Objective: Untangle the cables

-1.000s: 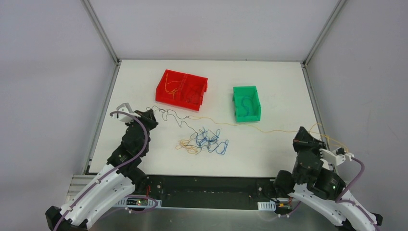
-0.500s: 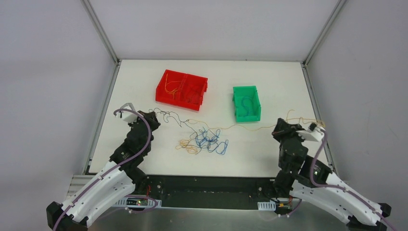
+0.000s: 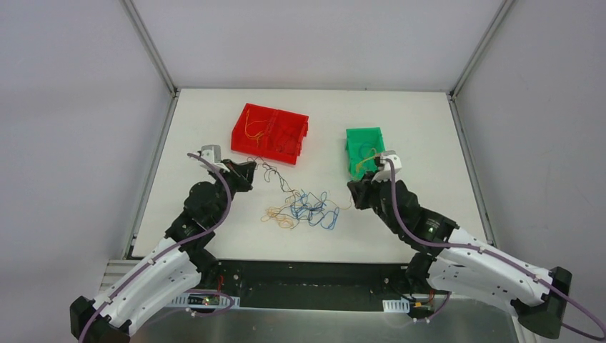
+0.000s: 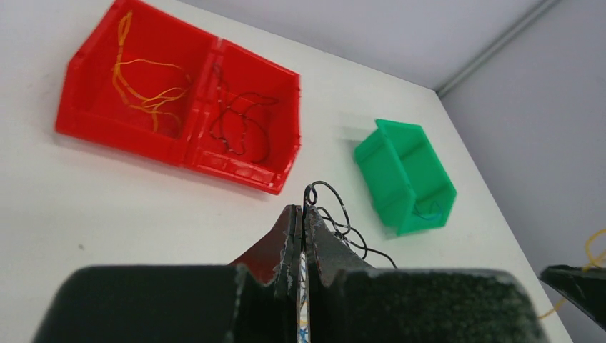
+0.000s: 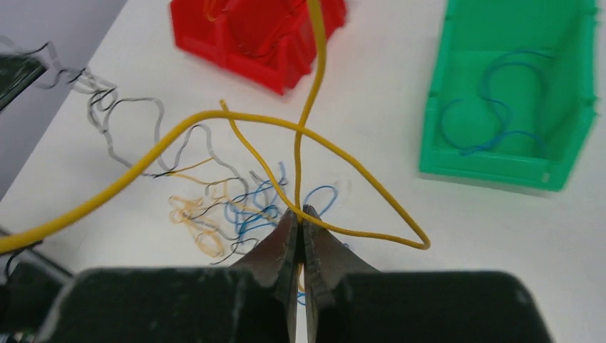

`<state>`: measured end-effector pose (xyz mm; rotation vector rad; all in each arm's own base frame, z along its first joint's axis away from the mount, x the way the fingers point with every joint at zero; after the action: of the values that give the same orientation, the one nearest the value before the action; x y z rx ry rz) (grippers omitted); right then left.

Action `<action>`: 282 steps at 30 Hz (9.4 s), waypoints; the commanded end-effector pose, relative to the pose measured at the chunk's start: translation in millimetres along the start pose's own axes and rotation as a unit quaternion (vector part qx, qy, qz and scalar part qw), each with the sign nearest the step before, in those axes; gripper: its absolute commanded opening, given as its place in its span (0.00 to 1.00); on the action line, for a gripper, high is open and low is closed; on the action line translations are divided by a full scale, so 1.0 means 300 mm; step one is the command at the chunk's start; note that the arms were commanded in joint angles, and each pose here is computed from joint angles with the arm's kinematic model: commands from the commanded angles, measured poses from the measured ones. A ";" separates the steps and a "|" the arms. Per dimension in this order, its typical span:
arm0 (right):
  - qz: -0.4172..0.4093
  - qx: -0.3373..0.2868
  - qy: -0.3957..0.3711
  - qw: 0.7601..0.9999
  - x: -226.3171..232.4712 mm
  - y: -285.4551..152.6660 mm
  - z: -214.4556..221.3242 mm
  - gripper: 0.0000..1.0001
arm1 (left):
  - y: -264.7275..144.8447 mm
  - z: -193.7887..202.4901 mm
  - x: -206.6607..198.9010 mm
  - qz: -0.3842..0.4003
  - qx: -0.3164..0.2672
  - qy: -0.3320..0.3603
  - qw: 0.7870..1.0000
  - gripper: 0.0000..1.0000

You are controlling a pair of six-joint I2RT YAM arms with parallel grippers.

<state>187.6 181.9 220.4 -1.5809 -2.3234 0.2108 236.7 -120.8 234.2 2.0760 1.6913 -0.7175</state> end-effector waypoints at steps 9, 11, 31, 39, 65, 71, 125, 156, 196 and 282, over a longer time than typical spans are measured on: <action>-0.286 0.010 -0.066 0.956 0.311 0.047 0.088 0.02 | -0.054 -0.033 -0.289 0.244 0.039 0.009 0.969 0.00; -0.307 0.018 -0.073 0.949 0.335 0.058 0.118 0.03 | -0.064 -0.035 -0.310 0.261 0.044 0.005 0.964 0.00; -0.356 0.039 -0.121 0.926 0.404 0.107 0.215 0.17 | -0.076 -0.030 -0.336 0.280 0.059 -0.014 0.958 0.00; -0.333 0.039 -0.138 0.932 0.398 0.127 0.227 0.20 | -0.068 -0.027 -0.327 0.271 0.058 -0.015 0.961 0.00; -0.282 0.002 -0.158 0.946 0.396 0.187 0.201 0.33 | -0.060 -0.021 -0.324 0.267 0.060 -0.018 0.962 0.00; -0.286 -0.001 -0.164 0.944 0.414 0.199 0.198 0.37 | -0.052 -0.018 -0.321 0.263 0.060 -0.019 0.963 0.00; 0.055 -0.176 0.091 0.979 -0.131 -0.008 -0.206 0.00 | -0.098 -0.168 0.202 -0.203 -0.142 -0.017 0.969 0.00; -0.312 -0.206 0.113 0.921 0.605 0.722 -0.735 0.00 | -0.201 0.009 0.344 -0.224 -0.087 -0.064 0.969 0.00; -0.073 -0.005 -0.097 0.993 0.579 1.340 -0.021 0.00 | -0.193 0.004 0.338 -0.232 -0.077 -0.047 0.969 0.00; 0.000 0.137 0.334 0.932 0.050 1.011 -0.050 0.53 | -0.179 0.012 0.337 -0.240 -0.066 -0.030 0.968 0.00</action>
<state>441.2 293.0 139.0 -1.3239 -1.6808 0.1009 197.5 -31.0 157.0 1.5508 2.2047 -0.7942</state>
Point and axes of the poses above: each gripper's point midway between its finger pads, its own y axis out along the fingers, its own x axis along the line the jaws close on, z = x × y, the point moved 3 cm from there along -y, back along the fingers, and after that the axes turned 7 degrees about -y, right-handed, at the moved point
